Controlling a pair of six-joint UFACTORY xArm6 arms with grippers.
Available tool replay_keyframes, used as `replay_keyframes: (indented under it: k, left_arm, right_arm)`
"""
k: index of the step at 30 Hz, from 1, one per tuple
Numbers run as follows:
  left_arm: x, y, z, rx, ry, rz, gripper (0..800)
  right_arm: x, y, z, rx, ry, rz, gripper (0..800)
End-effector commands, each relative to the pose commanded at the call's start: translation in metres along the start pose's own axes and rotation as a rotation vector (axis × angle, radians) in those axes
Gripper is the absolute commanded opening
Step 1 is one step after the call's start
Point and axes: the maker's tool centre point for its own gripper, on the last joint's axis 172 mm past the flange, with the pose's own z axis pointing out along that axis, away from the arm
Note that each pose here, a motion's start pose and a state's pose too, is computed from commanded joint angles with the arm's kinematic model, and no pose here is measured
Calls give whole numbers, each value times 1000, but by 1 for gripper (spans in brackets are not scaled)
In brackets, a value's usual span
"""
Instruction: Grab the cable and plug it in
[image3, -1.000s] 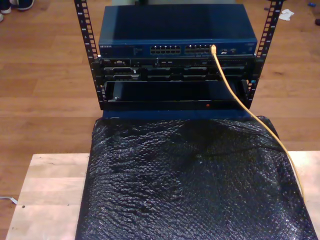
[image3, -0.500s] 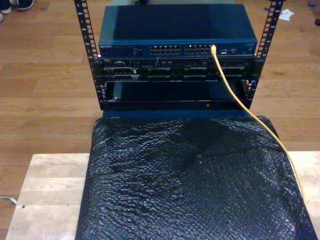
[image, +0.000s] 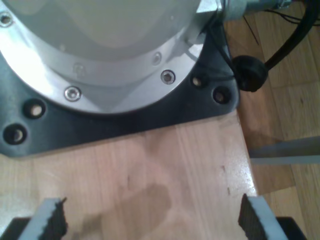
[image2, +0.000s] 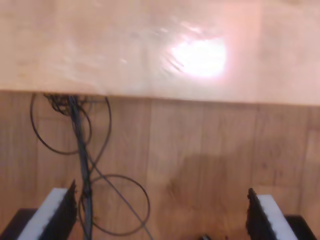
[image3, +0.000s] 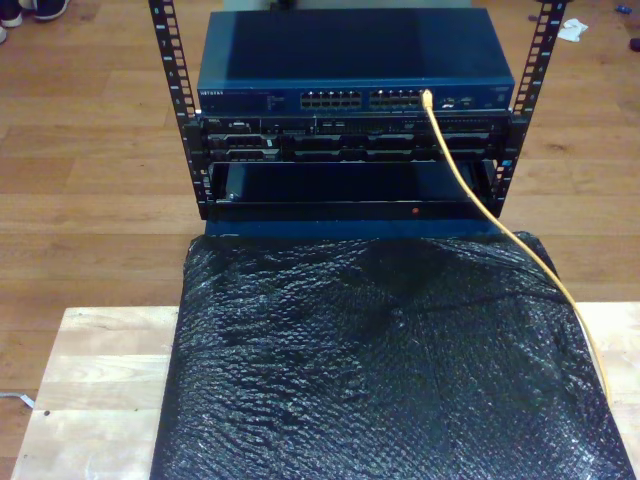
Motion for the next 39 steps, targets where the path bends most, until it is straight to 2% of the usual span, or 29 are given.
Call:
replay_keyframes:
  k: [6, 10, 14, 22, 25, 29, 35, 39]
  left_arm:
    - [0, 0, 0, 0, 0, 0, 800]
    - [0, 0, 0, 0, 0, 0, 800]
    - [0, 0, 0, 0, 0, 0, 800]
    - [0, 0, 0, 0, 0, 0, 800]
    - [0, 0, 0, 0, 0, 0, 800]
    - [0, 0, 0, 0, 0, 0, 800]
    - [0, 0, 0, 0, 0, 0, 800]
    - [0, 0, 0, 0, 0, 0, 800]
  right_arm:
    - [21, -36, 32, -22, 46, -8, 799]
    - [34, -42, 55, -19, 87, 3, 799]
    - [38, -46, 71, -19, 95, 10, 799]
    - [31, -53, 102, -13, 41, 14, 797]
    - [29, -60, 99, 13, 12, -3, 797]
    - [39, -65, 113, 28, 21, -15, 798]
    - [32, -69, 133, 29, -30, -51, 798]
    - [35, -73, 145, 27, -27, -77, 798]
